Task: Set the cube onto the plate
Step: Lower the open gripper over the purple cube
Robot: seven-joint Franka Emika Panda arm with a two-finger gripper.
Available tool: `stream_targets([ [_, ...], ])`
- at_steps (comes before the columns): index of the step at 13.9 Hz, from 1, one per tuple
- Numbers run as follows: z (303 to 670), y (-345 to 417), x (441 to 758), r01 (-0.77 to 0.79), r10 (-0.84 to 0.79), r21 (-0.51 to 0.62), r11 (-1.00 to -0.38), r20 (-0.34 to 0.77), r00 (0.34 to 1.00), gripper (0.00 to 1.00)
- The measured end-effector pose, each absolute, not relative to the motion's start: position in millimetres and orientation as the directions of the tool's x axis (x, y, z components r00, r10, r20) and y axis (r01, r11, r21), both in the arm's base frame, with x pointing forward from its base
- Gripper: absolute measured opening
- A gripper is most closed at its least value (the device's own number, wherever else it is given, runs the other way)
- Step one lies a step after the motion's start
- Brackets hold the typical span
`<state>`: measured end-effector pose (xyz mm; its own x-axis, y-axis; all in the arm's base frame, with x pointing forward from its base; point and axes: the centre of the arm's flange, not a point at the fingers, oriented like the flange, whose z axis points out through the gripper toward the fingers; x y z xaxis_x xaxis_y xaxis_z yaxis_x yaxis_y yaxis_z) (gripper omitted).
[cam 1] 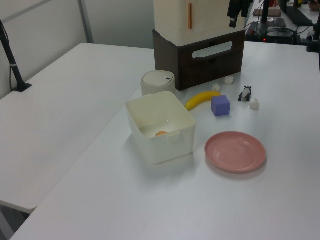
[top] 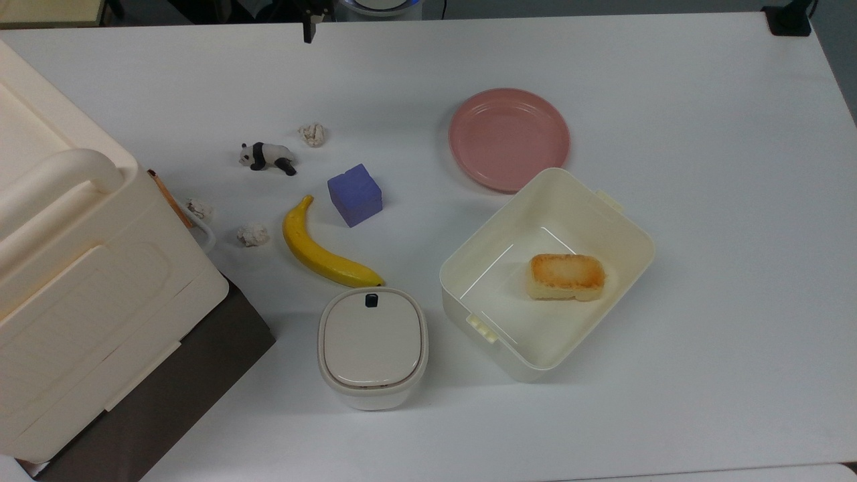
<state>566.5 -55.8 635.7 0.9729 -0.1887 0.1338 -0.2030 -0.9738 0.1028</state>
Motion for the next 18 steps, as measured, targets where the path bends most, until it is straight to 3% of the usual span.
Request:
stream_targets([
  [9, 606, -2, 566, -0.096, -0.091, 0.14, -0.986, 0.043, 0.995, 1.0],
  [12, 569, 10, 563, -0.063, -0.067, 0.152, -0.986, -0.027, 0.997, 1.0],
  [18, 474, 28, 572, 0.018, 0.009, 0.196, -0.981, -0.051, 0.999, 1.0],
])
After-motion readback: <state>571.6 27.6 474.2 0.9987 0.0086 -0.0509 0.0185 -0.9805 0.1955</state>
